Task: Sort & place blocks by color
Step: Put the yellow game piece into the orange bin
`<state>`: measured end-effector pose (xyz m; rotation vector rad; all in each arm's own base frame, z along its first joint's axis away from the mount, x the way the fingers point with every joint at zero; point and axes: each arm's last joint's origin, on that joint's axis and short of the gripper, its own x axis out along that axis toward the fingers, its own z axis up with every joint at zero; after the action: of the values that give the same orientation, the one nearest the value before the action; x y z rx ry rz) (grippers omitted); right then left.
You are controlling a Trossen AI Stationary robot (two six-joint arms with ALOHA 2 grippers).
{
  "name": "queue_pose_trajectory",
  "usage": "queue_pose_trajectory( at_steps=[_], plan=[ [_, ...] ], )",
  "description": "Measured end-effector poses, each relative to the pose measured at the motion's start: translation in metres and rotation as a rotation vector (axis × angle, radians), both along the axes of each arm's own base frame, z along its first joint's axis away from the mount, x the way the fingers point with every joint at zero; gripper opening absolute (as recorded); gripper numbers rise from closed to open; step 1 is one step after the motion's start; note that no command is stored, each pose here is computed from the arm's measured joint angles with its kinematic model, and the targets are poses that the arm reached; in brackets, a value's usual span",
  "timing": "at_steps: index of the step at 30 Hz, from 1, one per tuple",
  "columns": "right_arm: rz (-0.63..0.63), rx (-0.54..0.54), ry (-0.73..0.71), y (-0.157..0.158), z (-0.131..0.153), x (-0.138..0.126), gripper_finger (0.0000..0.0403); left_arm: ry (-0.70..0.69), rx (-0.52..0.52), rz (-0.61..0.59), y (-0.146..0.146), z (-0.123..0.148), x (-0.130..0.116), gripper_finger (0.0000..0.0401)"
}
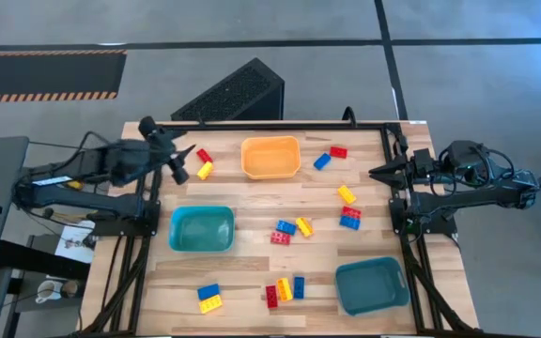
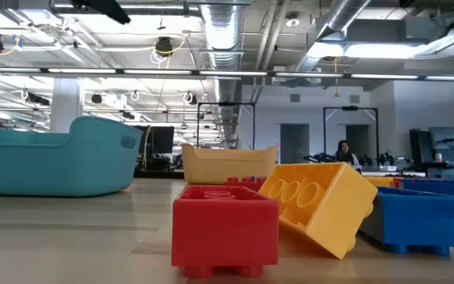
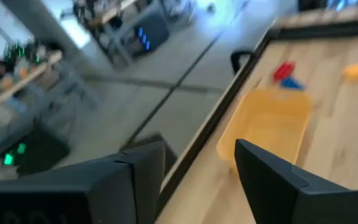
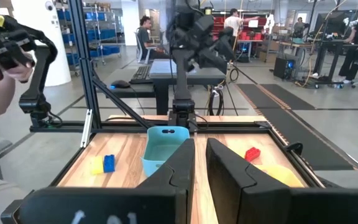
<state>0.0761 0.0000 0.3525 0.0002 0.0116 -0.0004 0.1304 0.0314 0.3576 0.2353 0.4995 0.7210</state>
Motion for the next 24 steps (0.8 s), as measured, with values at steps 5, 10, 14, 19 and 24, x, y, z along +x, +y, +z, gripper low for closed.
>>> queue_pose_trajectory(
  at_steps=[5,10,14,19,24],
  plan=[
    [0.000,0.000,0.000,0.000,0.000,0.000,0.0067,0.035,-0.107,0.017,0.021,-0.010,0.013,0.0183],
    [0.000,0.000,0.000,0.000,0.000,0.000,0.0067,0.009,-0.271,0.020,0.054,-0.018,0.014,0.0159],
    [0.000,0.000,0.000,0.000,0.000,0.000,0.0067,-0.019,-0.353,0.103,0.082,-0.024,0.006,0.0140],
    [0.000,0.000,0.000,0.000,0.000,0.000,0.0067,-0.006,-0.452,0.135,0.112,-0.036,-0.001,0.0122],
    [0.000,0.000,0.000,0.000,0.000,0.000,0.0067,0.040,-0.561,0.178,0.142,-0.058,0.000,0.0104]
  ],
)
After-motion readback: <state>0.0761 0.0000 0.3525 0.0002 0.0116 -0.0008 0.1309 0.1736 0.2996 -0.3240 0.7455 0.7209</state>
